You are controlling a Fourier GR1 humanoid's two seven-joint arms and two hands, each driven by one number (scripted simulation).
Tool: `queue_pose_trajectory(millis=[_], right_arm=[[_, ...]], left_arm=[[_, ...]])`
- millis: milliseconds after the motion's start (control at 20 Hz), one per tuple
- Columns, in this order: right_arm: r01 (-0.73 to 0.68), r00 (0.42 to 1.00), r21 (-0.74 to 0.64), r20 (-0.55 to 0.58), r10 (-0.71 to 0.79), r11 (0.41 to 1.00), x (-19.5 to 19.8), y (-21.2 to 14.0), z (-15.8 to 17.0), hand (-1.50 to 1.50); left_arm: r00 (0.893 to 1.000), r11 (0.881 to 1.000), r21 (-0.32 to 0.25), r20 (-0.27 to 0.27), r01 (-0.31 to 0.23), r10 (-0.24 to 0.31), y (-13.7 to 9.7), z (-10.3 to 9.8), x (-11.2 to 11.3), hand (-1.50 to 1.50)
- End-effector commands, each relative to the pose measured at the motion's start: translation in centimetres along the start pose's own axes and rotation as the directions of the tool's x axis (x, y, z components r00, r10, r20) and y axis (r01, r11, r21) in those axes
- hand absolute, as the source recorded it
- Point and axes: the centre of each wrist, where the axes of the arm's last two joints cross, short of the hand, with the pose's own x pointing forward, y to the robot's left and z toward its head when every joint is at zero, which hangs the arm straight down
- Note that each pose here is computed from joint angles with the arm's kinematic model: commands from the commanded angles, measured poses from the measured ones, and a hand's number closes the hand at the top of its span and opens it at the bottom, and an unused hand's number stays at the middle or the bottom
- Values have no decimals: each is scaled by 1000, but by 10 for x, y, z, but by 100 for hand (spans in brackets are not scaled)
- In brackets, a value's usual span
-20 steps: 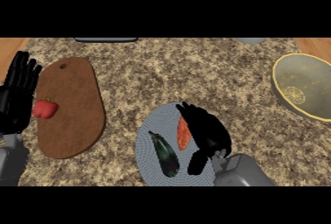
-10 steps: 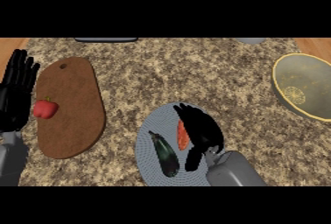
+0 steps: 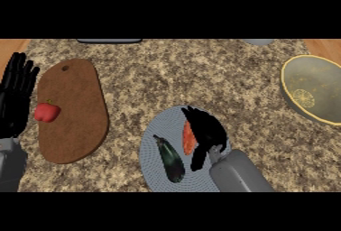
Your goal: Pick the sweet potato from the placemat and place it in the bowl
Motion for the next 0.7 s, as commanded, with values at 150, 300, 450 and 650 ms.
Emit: queue_pose_trajectory(millis=[150, 300, 450, 650], right_arm=[[12, 999, 22, -43, -11, 1000, -26, 0, -24, -150], [-29, 999, -28, 17, 30, 999, -12, 16, -25, 150], [-12, 999, -100, 52, 18, 995, -15, 21, -30, 150], [-39, 996, -122, 76, 49, 992, -9, 8, -24, 150]], left_arm=[[1000, 1000, -4, 3, -9, 9, 1, -1, 5, 0], [1000, 1000, -11, 7, -28, 28, -4, -13, 12, 0], [1000, 1000, -14, -4, -2, 2, 9, -13, 18, 0], [1000, 1000, 12, -6, -2, 3, -2, -8, 15, 0]])
